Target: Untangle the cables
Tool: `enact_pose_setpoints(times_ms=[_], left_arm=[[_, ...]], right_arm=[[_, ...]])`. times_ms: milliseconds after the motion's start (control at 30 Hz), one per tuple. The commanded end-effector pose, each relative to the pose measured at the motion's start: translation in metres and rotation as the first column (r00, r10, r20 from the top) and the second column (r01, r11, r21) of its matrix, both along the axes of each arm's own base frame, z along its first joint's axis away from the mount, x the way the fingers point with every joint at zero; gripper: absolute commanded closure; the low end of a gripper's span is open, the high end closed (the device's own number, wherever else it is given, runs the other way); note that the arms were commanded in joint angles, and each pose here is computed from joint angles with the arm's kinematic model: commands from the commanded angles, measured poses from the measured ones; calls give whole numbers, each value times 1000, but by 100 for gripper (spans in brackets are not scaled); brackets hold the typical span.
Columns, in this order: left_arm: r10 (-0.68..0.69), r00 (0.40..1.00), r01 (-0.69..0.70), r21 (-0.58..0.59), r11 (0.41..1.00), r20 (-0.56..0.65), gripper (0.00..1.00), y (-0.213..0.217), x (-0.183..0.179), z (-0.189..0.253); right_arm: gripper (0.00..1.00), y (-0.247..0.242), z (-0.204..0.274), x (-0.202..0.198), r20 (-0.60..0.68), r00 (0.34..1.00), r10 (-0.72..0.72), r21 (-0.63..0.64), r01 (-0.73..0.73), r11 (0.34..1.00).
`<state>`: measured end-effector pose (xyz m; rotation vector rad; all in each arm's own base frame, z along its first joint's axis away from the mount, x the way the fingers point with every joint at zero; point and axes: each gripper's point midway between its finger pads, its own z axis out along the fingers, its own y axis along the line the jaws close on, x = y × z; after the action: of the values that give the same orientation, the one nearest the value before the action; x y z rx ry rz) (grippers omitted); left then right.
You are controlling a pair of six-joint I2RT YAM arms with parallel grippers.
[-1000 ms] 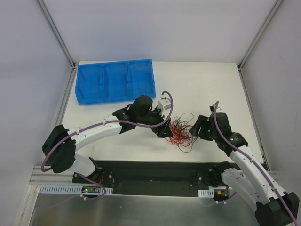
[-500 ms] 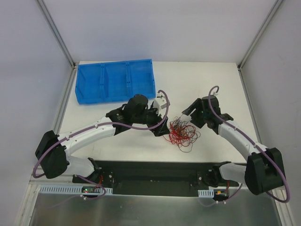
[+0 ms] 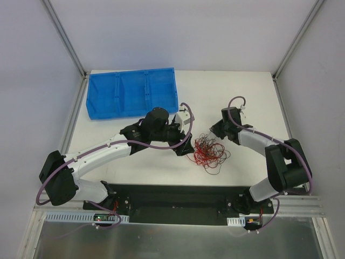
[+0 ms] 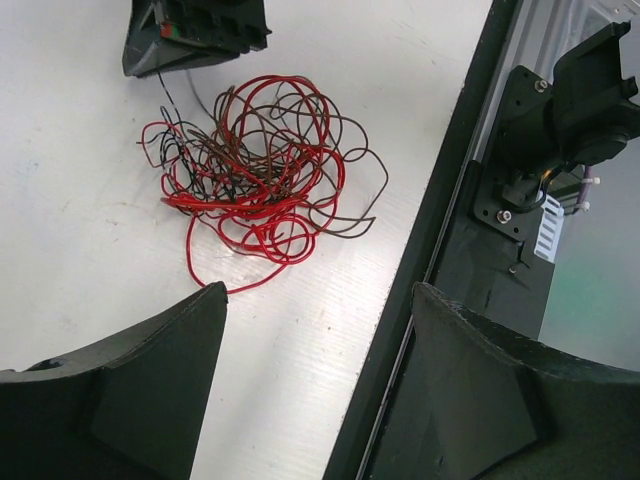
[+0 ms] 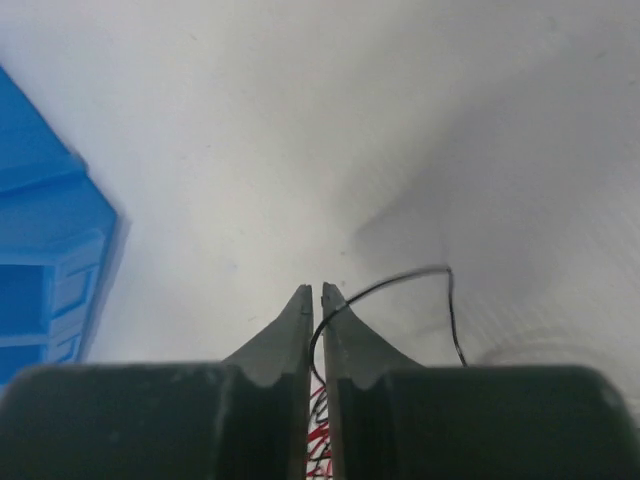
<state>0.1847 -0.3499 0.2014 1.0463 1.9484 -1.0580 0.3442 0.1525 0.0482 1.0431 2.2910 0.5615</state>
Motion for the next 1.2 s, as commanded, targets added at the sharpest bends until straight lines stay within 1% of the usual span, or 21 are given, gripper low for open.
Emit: enact_pose_setpoints(times_ms=[0,33,133,200,300,367,433,467,533,600,633,733,800,833,900,967,1000,1067,1100,1133,1167], left_arm=[[14,996,-10,-48,999,88,26,0,8,29],[18,996,-14,-45,999,90,26,1,9,28],[23,995,-19,-41,999,94,26,1,10,28],[24,996,-20,-45,999,91,26,1,9,29],[34,995,-30,-49,998,92,26,2,9,31],[44,995,-40,-48,998,90,26,3,11,31],[51,994,-47,-46,998,92,26,3,12,30],[54,994,-50,-46,998,92,26,4,12,30],[61,994,-57,-45,997,96,26,4,13,30],[69,992,-65,-41,997,101,26,5,15,29],[71,992,-67,-39,997,104,26,5,16,28],[74,992,-71,-34,997,104,26,5,17,26],[77,991,-74,-36,997,106,26,6,17,27],[78,991,-74,-37,997,112,26,6,17,28],[81,989,-76,-42,996,120,26,7,18,30],[86,988,-81,-44,996,126,26,8,18,32],[89,987,-83,-48,995,132,26,9,18,33],[92,986,-85,-54,995,140,26,9,18,36],[97,985,-90,-53,995,142,26,10,19,36],[99,984,-92,-54,994,146,26,11,19,36],[102,983,-95,-55,994,152,26,12,20,37]], right_arm=[[99,4,61,39,198,980,20,35,-28,999],[100,1,74,36,218,975,37,18,-42,999],[99,-12,136,23,337,938,82,-50,-69,996],[100,-19,194,11,444,890,107,-76,-81,994],[100,-20,259,-8,510,842,174,-105,-140,985],[100,-20,307,-22,573,792,210,-117,-175,978],[100,-22,344,-35,631,743,222,-128,-183,975],[100,-18,361,-44,657,711,250,-129,-221,967],[100,-18,392,-55,701,656,280,-159,-239,958],[100,-20,407,-60,719,624,307,-196,-242,950],[100,-21,405,-59,716,626,309,-202,-237,950],[100,-22,354,-52,646,691,325,-218,-241,946],[99,-27,306,-46,583,746,322,-236,-224,946],[100,-35,291,-42,560,771,303,-255,-187,949],[100,-40,279,-38,526,788,319,-299,-180,937],[100,-43,298,-35,525,770,361,-354,-188,916],[100,-43,316,-36,542,747,385,-378,-192,906],[100,-46,366,-39,576,697,426,-438,-177,881],[99,-51,400,-42,609,666,431,-460,-146,876],[100,-58,452,-53,671,607,427,-472,-94,876],[100,-63,476,-62,684,590,429,-484,-73,872]])
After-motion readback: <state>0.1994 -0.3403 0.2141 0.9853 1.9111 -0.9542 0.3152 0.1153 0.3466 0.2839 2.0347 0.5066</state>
